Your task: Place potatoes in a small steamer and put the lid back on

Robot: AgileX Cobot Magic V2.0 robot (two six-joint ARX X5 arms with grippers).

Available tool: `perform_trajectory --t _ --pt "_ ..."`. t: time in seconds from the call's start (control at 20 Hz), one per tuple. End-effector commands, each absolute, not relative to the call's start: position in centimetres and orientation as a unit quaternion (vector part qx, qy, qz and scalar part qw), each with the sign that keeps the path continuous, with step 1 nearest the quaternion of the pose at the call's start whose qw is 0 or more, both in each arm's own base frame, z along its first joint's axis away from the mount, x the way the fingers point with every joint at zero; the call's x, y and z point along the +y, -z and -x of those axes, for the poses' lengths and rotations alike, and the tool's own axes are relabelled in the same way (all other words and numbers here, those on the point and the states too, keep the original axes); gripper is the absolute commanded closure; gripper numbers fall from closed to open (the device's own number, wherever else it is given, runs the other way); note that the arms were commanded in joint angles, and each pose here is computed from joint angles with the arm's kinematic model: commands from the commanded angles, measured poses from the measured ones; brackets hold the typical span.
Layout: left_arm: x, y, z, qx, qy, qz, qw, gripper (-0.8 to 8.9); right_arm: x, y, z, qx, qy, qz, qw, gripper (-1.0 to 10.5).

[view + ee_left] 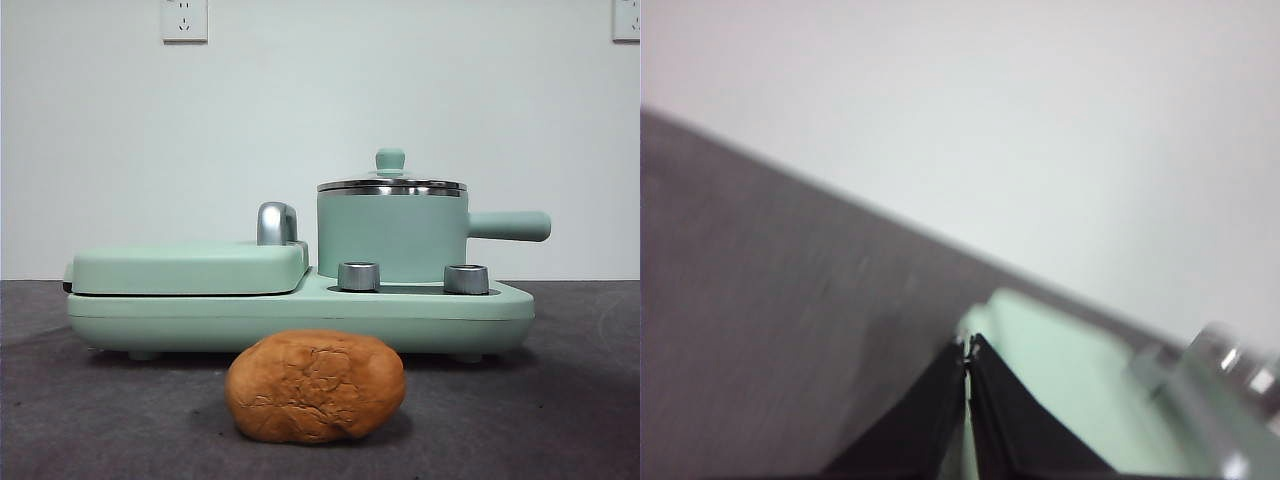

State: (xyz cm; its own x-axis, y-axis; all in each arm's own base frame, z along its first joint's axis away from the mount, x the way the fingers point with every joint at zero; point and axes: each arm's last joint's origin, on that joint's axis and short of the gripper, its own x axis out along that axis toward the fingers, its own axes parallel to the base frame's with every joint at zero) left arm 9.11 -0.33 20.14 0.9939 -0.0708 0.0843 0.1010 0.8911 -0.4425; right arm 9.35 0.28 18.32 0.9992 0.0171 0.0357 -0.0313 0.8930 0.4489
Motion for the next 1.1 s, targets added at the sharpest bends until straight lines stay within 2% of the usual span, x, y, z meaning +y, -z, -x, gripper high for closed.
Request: perform_trajectory --t 0.05,0.25,0.4,0.75,1.1 --pt "-0.3 -22.9 -8.6 -0.064 0.049 0.23 0.97 8.05 0.3 -20.6 -8.7 -0.044 -0.026 -0.263 0.963 9.3" --pt "-0.3 -25.6 -8.7 -0.056 0.049 0.199 0.977 8.05 0.4 -23.0 -8.1 -0.047 -0.046 -0.24 0.968 9.3" --pt "-0.4 -27.8 -9.0 -0.04 0.063 0.161 0.984 8.05 0.5 -25.0 -7.8 -0.049 -0.066 -0.197 0.977 9.3" --pt "-1.1 -32.1 -10.9 0.015 0.158 0.069 0.985 8.05 0.9 -28.7 -8.3 -0.014 -0.121 -0.08 0.989 9.3" --pt "-1.6 -34.2 -13.5 0.072 0.234 -0.018 0.969 8.05 1.4 -30.8 -10.3 0.057 -0.196 0.009 0.979 9.3"
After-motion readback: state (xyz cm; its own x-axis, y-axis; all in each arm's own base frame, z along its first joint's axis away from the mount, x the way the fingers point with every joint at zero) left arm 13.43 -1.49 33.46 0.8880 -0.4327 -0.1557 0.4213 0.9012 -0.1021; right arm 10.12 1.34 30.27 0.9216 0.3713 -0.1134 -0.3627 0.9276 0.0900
